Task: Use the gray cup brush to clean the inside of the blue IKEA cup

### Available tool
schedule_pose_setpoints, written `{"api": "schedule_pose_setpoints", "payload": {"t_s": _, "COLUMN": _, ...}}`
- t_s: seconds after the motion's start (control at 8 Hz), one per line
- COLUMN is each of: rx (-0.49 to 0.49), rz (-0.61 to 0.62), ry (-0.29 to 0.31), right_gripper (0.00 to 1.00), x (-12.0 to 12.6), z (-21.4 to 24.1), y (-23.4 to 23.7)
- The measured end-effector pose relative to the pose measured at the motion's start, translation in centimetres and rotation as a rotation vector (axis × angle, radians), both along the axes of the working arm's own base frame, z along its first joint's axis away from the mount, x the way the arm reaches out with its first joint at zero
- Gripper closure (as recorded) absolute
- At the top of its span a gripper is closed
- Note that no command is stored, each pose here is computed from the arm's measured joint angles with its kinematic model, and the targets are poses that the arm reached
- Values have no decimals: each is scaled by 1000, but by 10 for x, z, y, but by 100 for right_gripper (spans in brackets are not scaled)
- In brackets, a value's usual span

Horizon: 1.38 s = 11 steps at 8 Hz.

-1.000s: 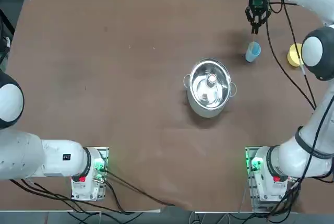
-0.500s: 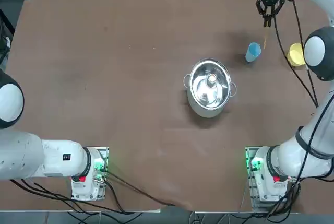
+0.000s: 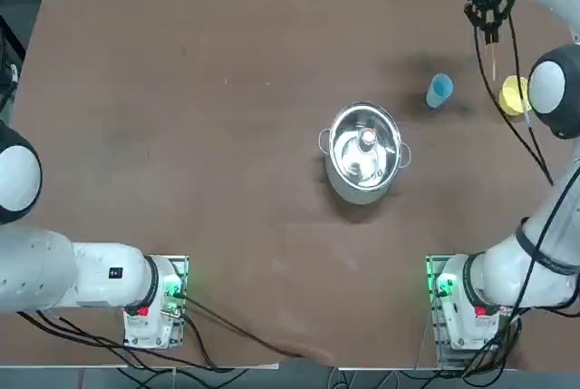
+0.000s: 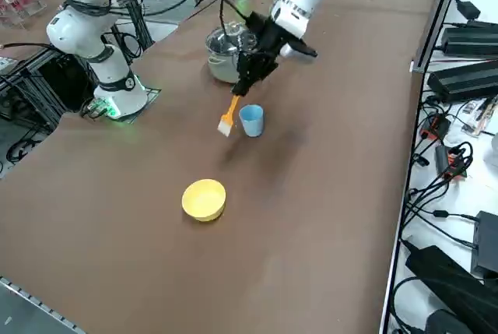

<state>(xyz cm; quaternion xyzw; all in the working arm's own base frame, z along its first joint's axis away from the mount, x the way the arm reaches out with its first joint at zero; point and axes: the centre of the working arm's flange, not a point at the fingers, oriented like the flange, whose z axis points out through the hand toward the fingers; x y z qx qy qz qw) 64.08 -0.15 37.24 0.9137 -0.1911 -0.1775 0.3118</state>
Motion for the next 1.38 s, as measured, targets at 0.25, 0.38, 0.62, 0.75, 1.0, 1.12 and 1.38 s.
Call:
{"api": "schedule_pose_setpoints", "payload": {"t_s": 0.25, "rx": -50, "rz": 75, "ry": -8, "right_gripper": 97, "x": -4, "z": -37, "y": -20}}
{"api": "schedule_pose_setpoints", "payload": {"t_s": 0.38, "rx": -66, "rz": 119, "ry": -11, "right_gripper": 97, "x": -5, "z": -50, "y": -35}}
{"api": "schedule_pose_setpoints", "payload": {"t_s": 0.62, "rx": -111, "rz": 191, "ry": -4, "right_gripper": 97, "x": -10, "z": -67, "y": -65}}
{"api": "schedule_pose_setpoints", "payload": {"t_s": 0.75, "rx": -124, "rz": 222, "ry": 4, "right_gripper": 97, "x": -15, "z": -76, "y": -72}}
{"api": "schedule_pose_setpoints", "payload": {"t_s": 1.0, "rx": -125, "rz": 256, "ry": 24, "right_gripper": 97, "x": -28, "z": -101, "y": -86}}
{"api": "schedule_pose_setpoints", "payload": {"t_s": 1.12, "rx": -120, "rz": 257, "ry": 35, "right_gripper": 97, "x": -33, "z": -109, "y": -91}}
{"api": "schedule_pose_setpoints", "payload": {"t_s": 1.38, "rx": -113, "rz": 265, "ry": 51, "right_gripper": 97, "x": -40, "z": -119, "y": -91}}
